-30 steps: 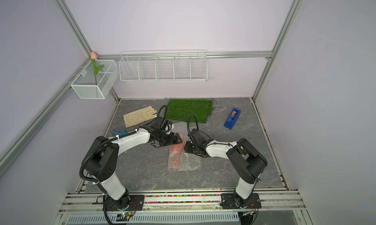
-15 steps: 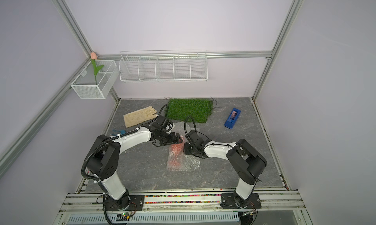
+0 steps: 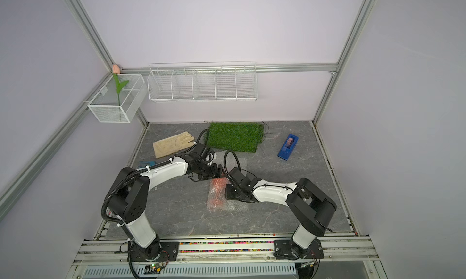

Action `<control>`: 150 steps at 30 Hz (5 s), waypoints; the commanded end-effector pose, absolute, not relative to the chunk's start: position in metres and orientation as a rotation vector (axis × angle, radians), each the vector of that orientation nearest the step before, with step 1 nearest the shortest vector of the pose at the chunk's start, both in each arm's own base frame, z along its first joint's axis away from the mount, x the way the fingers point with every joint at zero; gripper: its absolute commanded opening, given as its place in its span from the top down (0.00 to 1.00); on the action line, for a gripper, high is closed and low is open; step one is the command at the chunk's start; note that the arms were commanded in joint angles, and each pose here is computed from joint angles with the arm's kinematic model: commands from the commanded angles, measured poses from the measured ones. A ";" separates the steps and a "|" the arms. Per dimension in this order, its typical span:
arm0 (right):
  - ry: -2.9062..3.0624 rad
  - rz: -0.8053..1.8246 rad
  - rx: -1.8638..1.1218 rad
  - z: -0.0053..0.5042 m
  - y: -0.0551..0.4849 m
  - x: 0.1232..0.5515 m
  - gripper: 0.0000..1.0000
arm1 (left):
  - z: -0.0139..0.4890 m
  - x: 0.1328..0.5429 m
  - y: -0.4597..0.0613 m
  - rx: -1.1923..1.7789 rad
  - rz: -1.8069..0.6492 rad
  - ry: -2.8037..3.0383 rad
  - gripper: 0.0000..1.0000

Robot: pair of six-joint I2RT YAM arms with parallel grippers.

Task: Wrap wine glasses in bubble wrap
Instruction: Wrap the wine glass in bubble wrap.

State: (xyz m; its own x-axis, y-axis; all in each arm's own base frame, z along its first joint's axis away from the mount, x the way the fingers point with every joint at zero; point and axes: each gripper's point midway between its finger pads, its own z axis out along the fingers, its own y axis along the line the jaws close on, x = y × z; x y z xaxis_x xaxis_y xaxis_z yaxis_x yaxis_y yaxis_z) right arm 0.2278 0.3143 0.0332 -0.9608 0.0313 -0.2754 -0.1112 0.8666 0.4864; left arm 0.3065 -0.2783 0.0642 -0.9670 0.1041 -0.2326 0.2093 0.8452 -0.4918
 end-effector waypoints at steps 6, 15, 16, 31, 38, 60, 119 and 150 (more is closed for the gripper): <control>2.733 0.868 -0.091 0.039 0.333 0.221 0.65 | 0.048 0.307 -0.262 0.213 -0.629 2.894 0.21; 2.683 0.797 -0.057 0.059 0.291 0.227 0.64 | 0.048 0.307 -0.247 0.275 -0.311 2.950 0.24; 2.678 0.783 -0.044 0.061 0.284 0.229 0.64 | 0.049 0.306 -0.247 0.287 -0.280 2.959 0.24; 2.635 0.774 0.181 0.070 0.231 0.254 0.62 | 0.062 0.299 -0.220 0.333 0.535 2.993 0.29; 2.625 0.898 0.241 0.070 0.243 0.272 0.60 | 0.066 0.305 -0.214 0.270 0.760 2.942 0.30; 2.644 1.041 0.277 0.058 0.284 0.296 0.50 | 0.080 0.300 -0.256 0.242 0.359 3.004 0.01; 2.523 1.362 0.387 0.084 0.302 0.299 0.47 | 0.106 0.265 -0.294 0.064 -0.666 2.941 0.00; 2.486 1.494 0.425 0.092 0.329 0.288 0.48 | 0.100 0.263 -0.295 0.099 -0.781 2.823 0.00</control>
State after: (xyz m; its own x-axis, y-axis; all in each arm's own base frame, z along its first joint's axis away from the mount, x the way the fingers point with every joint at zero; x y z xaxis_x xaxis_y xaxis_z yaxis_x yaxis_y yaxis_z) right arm 0.3008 0.3185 0.0941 -0.9209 0.3857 -0.0558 0.1407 0.4625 0.8754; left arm 0.2509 -0.2878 0.0899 -0.9873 0.0270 -0.1564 0.0990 0.8749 -0.4740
